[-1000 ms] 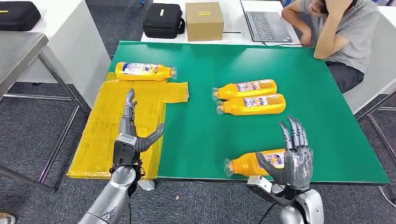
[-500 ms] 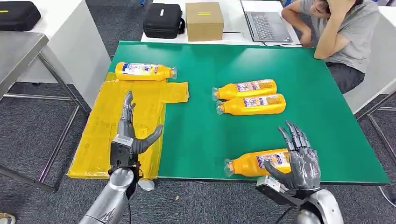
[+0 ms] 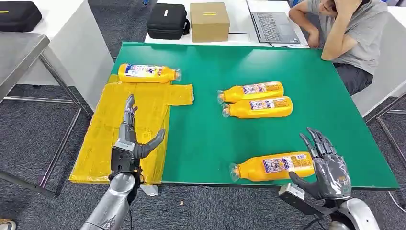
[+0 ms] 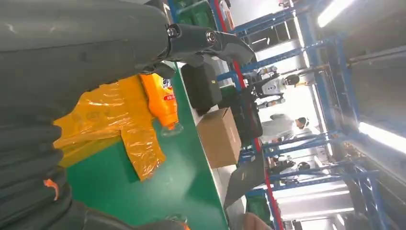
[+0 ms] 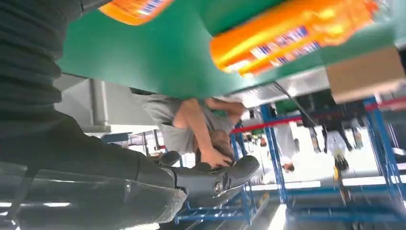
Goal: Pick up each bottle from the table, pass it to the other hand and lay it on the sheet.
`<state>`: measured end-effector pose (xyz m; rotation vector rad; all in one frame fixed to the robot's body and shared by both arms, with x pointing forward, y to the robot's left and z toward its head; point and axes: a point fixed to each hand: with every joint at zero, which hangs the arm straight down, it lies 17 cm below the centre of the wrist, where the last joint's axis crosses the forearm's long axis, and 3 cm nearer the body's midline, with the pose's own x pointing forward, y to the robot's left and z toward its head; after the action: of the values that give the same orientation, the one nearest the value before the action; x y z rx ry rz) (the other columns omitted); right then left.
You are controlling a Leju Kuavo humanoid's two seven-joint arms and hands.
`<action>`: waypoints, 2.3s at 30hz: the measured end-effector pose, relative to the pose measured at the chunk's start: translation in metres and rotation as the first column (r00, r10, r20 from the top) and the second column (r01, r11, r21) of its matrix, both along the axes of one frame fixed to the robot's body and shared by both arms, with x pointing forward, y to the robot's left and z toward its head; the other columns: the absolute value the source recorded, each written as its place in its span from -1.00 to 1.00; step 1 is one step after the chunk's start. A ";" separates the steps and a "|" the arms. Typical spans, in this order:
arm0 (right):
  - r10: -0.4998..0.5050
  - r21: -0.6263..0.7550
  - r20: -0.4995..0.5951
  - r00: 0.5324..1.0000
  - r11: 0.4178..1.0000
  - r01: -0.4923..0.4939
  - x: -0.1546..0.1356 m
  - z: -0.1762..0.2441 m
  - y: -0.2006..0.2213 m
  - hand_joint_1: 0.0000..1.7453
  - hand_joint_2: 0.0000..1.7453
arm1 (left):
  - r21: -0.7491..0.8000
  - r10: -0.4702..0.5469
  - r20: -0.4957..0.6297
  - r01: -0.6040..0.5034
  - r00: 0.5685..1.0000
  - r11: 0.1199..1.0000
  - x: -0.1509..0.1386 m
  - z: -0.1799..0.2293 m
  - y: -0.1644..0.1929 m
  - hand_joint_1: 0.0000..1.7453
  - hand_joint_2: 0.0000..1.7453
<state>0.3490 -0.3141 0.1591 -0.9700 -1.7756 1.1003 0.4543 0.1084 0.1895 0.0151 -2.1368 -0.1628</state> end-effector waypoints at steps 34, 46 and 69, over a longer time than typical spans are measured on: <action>0.038 -0.193 -0.245 0.969 0.977 -0.088 -0.001 -0.059 -0.006 -1.00 1.00 | 0.002 -0.046 -0.018 0.046 0.999 0.999 0.000 0.004 -0.011 -1.00 1.00; 0.065 -0.187 -0.247 0.967 0.976 -0.113 0.004 -0.075 0.011 -1.00 1.00 | -0.004 -0.069 -0.021 0.068 0.997 0.998 0.001 0.007 -0.020 -1.00 1.00; 0.046 -0.179 -0.282 0.958 0.979 -0.100 0.043 -0.126 0.021 -1.00 1.00 | -0.026 -0.116 -0.056 0.115 0.992 0.993 0.007 0.000 -0.041 -1.00 1.00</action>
<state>0.3916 -0.2929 0.0327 -0.8199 -1.5091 1.4020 0.4618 0.0672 0.1892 -0.1249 -2.0829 -0.2045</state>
